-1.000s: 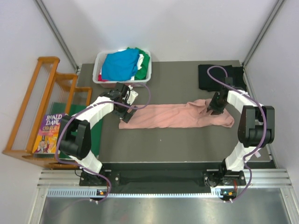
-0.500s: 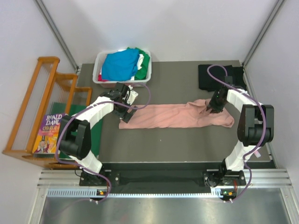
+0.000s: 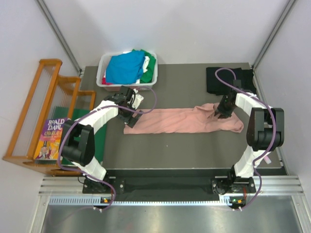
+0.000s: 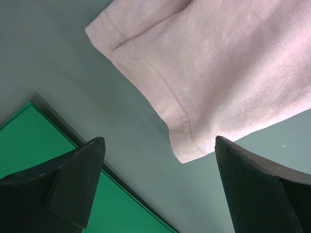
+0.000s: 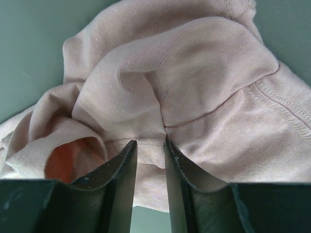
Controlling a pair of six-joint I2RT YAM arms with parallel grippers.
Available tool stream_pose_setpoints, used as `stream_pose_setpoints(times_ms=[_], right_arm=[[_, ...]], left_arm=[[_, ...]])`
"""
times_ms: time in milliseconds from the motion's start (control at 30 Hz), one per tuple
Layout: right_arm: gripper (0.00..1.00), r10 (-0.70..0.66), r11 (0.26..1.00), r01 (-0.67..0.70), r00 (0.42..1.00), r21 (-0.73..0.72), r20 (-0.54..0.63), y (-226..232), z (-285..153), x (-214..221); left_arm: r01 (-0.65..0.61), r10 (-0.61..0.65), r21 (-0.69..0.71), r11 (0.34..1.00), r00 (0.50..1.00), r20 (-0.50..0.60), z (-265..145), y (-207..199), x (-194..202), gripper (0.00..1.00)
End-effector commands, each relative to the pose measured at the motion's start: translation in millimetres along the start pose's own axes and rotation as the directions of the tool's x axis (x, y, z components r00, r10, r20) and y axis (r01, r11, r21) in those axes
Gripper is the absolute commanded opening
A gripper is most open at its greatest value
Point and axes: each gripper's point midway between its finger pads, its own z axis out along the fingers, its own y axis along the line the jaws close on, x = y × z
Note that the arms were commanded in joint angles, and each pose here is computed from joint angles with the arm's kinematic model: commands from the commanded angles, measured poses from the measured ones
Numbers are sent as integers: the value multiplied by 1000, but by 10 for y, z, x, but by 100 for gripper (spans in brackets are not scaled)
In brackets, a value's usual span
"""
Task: Fold and stack the t-shirts
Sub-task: Fold the tshirt
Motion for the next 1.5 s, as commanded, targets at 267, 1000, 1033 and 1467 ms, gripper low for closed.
stream_pose_setpoints(times_ms=[267, 1000, 1033, 1467], right_arm=[[32, -29, 999, 28, 999, 32, 32, -51, -62, -6], [6, -6, 1000, 6, 1000, -20, 13, 80, 1, -19], [4, -5, 1000, 6, 1000, -24, 18, 95, -17, -35], [0, -8, 1000, 8, 975, 3, 221, 123, -724, -398]], left_arm=[[-7, 8, -17, 1000, 1000, 30, -41, 21, -39, 99], [-4, 5, -16, 1000, 999, 34, -54, 16, -34, 99], [-7, 8, -18, 1000, 999, 35, -62, 22, -37, 99], [-5, 6, -14, 1000, 999, 41, -72, 20, -69, 99]])
